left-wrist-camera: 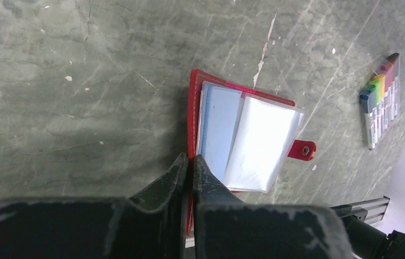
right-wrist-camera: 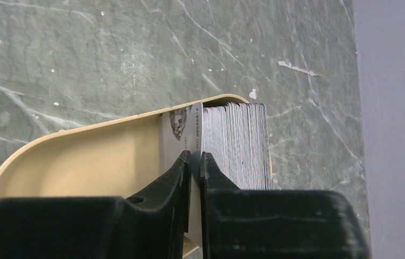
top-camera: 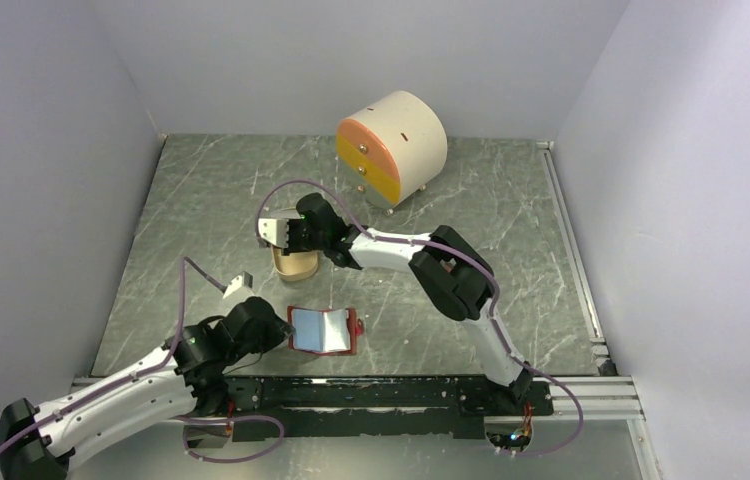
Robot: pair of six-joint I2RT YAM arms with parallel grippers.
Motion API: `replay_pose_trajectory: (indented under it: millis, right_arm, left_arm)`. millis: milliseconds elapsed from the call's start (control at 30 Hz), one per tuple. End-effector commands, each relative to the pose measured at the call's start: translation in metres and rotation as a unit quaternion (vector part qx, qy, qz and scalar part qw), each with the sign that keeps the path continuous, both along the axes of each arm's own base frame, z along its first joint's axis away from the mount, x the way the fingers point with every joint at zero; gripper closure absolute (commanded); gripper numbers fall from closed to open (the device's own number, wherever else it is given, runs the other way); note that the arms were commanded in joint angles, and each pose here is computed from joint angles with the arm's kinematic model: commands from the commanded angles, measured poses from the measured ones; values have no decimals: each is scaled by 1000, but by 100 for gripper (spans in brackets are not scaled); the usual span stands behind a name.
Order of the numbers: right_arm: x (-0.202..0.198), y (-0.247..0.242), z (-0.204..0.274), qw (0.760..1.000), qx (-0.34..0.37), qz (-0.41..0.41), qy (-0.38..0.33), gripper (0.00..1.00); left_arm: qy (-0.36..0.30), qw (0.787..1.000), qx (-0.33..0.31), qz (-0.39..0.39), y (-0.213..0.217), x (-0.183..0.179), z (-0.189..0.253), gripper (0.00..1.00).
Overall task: Put the credit cards into the card holder
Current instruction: Pick up the credit card from the storage box.
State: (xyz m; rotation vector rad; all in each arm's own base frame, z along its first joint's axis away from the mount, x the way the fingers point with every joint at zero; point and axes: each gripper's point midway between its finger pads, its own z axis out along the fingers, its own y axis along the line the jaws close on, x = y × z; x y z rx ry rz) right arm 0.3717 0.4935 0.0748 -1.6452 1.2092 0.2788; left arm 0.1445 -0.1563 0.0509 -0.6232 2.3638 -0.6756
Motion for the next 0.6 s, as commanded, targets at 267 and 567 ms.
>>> replay_pose_trajectory:
  millis: [267, 567]
  right_arm:
    - [-14, -7, 4, 999, -14, 26, 29, 100]
    - [-15, -6, 31, 998, 21, 37, 40, 100]
  left_arm:
    - [-2, 1000, 9, 5, 1, 2, 3, 91]
    - [-3, 1000, 4, 9, 2, 2, 4, 91]
